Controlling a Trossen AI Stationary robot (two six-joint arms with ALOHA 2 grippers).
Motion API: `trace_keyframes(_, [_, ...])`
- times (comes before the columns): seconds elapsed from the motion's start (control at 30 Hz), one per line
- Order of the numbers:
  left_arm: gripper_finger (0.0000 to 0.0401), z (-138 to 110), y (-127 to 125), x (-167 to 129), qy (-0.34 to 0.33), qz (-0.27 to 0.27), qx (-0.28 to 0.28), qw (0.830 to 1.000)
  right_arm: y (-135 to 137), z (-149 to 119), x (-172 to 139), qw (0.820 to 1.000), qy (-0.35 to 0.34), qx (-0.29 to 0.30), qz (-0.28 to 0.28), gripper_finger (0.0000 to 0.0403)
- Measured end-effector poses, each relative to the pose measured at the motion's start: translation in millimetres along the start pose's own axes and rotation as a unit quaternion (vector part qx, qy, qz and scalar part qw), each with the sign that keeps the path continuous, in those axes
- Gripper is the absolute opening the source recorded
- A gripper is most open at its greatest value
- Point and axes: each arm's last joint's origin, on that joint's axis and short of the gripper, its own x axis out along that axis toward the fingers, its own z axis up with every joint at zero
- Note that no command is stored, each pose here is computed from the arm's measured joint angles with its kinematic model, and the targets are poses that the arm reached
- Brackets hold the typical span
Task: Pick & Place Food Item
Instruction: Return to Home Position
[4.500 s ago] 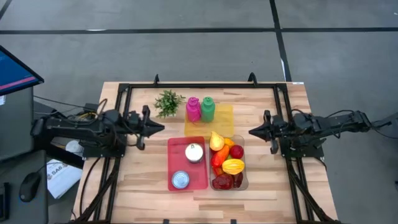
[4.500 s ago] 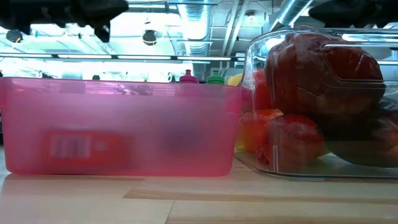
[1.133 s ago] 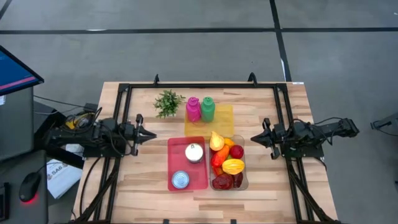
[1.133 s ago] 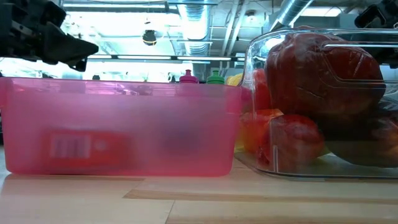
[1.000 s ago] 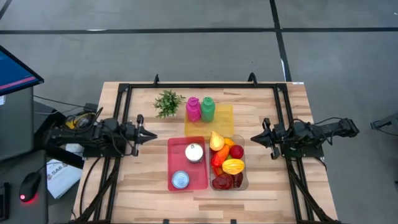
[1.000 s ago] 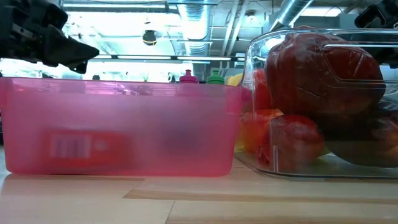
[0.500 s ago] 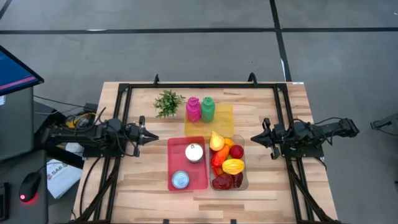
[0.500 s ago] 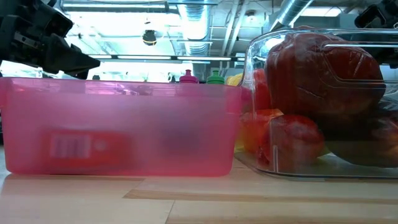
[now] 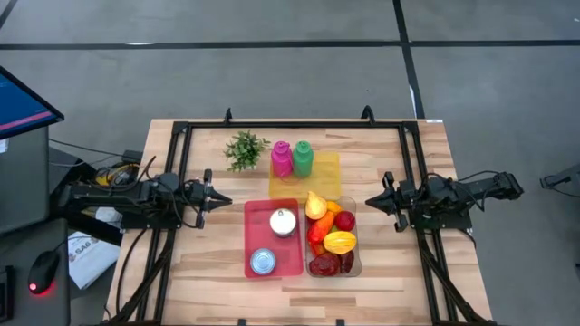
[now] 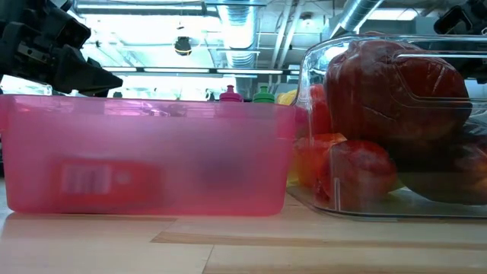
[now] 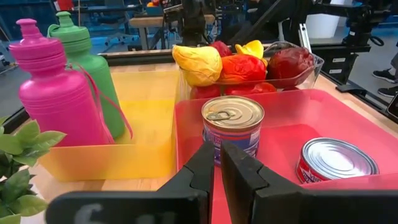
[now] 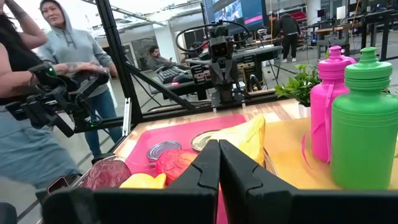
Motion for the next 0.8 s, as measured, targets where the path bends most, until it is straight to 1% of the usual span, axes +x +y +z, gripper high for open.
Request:
trace_keyframes(0.07, [0.0017, 0, 0, 0, -0.002, 0.000, 0.000, 1.000, 0, 0, 0, 1.000, 0.000, 0.000, 0.000, 0.0000])
trace_keyframes(0.17, [0.0017, 4, 0, -4, -0.025, 0.002, 0.001, 1.000, 0, 0, 0, 1.000, 0.000, 0.000, 0.000, 0.0000])
trace_keyframes(0.3, [0.0017, 6, 0, -9, -0.087, 0.006, 0.005, 0.996, 0, 0, 0, 1.000, 0.000, 0.000, 0.000, 0.0000])
trace_keyframes(0.43, [0.0017, 9, 0, -13, -0.123, 0.008, 0.006, 0.992, 0, 0, 0, 1.000, 0.000, 0.000, 0.000, 0.0000])
trace_keyframes(0.57, [0.0017, 12, 0, -14, -0.138, 0.009, 0.007, 0.990, 0, 0, 0, 1.000, 0.000, 0.000, 0.000, 0.0000])
trace_keyframes(0.8, [0.0017, 12, 0, -14, -0.143, 0.009, 0.007, 0.990, 0, 0, 0, 1.000, 0.000, 0.000, 0.000, 0.0000])
